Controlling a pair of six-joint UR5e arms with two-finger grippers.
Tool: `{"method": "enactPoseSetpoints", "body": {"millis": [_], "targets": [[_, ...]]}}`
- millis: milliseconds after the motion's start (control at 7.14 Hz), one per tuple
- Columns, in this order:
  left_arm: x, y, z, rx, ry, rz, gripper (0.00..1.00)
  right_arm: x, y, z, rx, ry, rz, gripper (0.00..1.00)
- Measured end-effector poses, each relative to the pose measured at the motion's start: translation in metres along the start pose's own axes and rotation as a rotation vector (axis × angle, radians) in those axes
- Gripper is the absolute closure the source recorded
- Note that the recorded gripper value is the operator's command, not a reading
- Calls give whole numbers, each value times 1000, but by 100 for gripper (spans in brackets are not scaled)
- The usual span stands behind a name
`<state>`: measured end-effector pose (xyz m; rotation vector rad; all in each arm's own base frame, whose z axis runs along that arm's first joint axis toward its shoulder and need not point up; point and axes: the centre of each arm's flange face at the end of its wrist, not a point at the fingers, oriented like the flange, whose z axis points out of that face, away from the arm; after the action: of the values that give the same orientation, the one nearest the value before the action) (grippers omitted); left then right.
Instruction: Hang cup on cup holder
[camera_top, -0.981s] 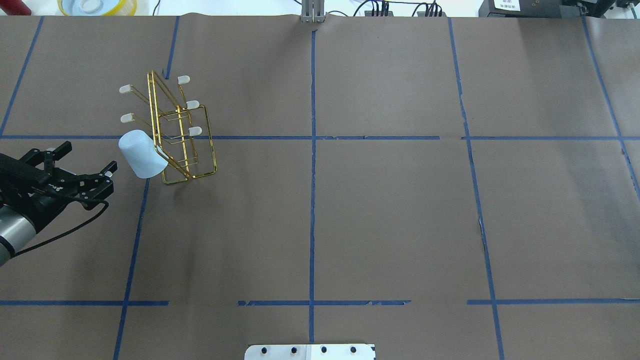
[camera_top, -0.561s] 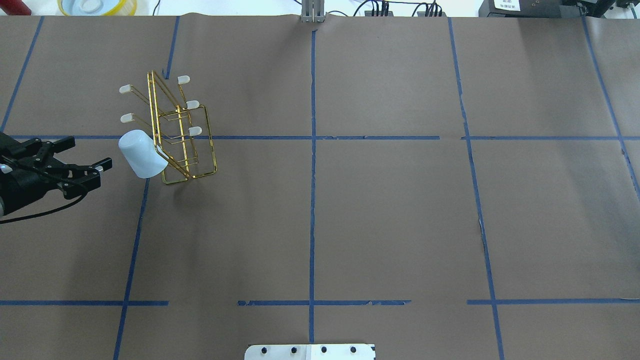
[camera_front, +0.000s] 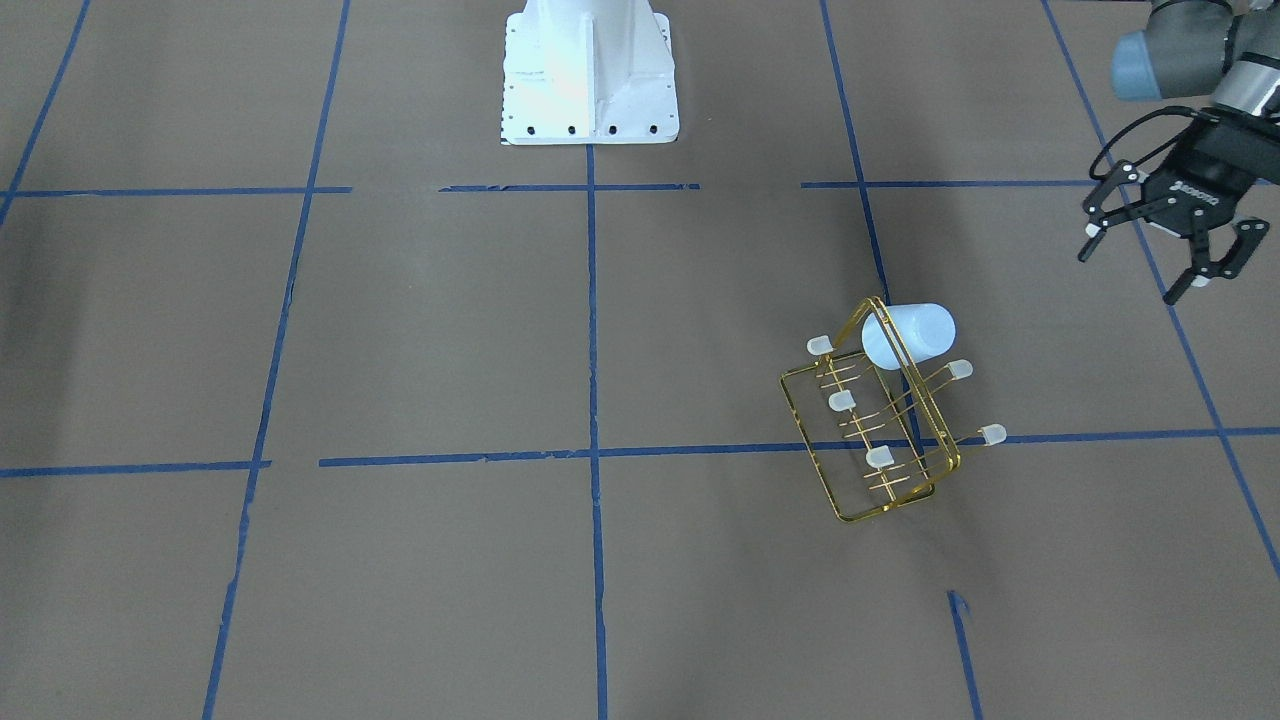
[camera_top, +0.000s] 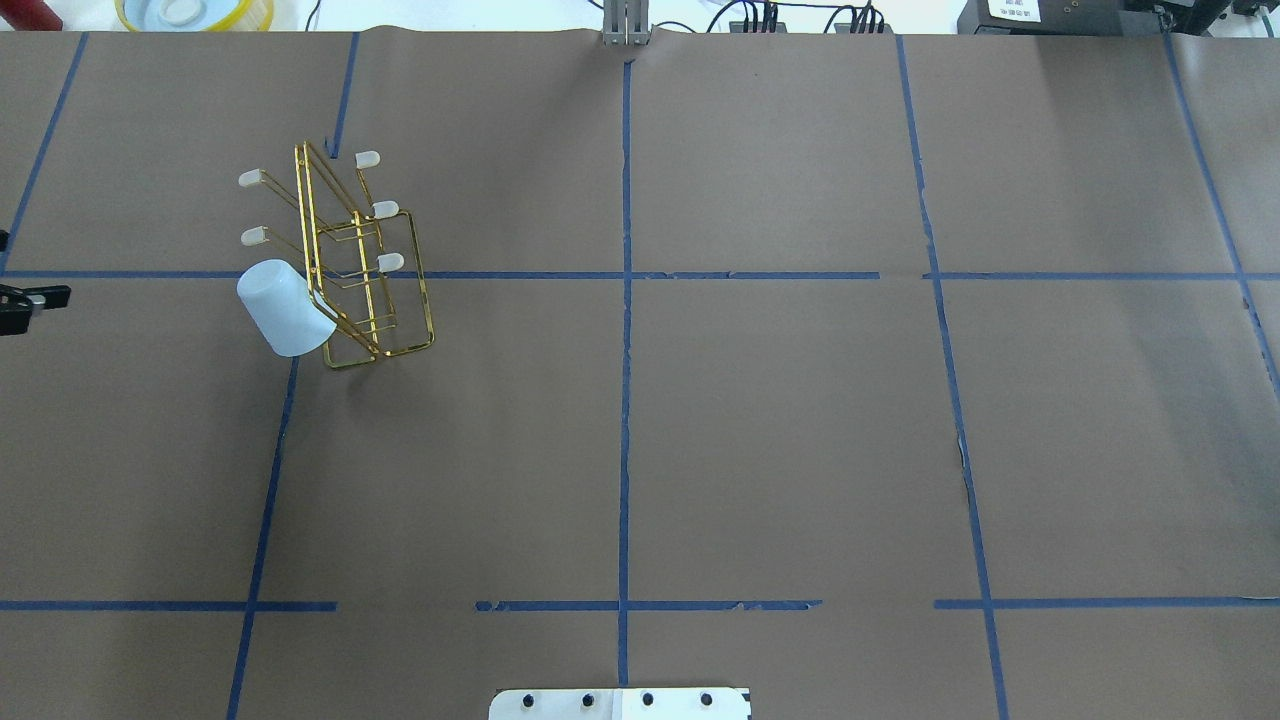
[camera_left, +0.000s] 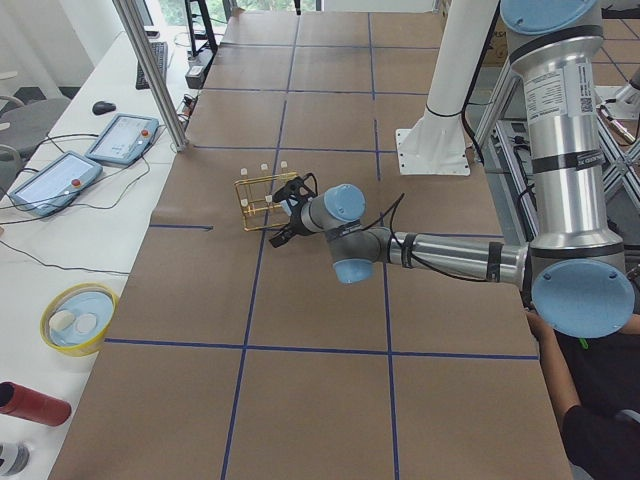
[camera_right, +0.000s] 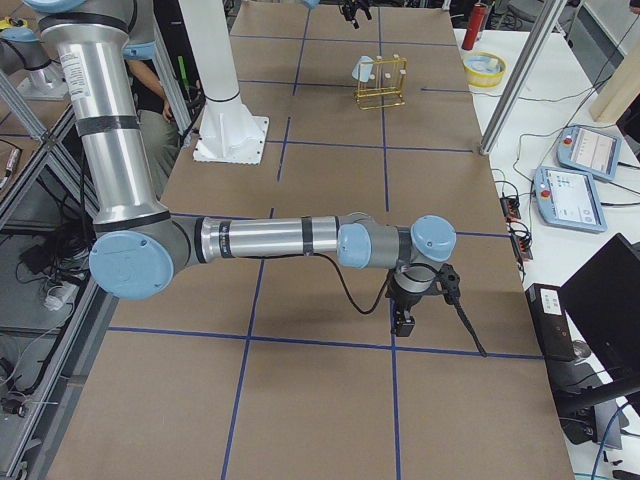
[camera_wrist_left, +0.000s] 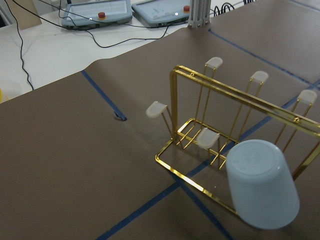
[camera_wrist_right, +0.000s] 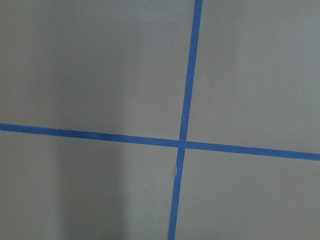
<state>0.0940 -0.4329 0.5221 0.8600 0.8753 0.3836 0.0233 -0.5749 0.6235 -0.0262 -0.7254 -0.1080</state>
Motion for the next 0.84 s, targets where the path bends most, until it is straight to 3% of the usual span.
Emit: {"method": "enactPoseSetpoints", "body": {"millis": [280,561,841], "targets": [[-84,3,-47,-134,-53,26,0,0,0,0,0,0,0,0],[-176,-14,-108,-290,-152,60,0,0,0,0,0,0,0,0],[-213,2,-133,-396,-165,-120,0,0,0,0,0,0,0,0]]}}
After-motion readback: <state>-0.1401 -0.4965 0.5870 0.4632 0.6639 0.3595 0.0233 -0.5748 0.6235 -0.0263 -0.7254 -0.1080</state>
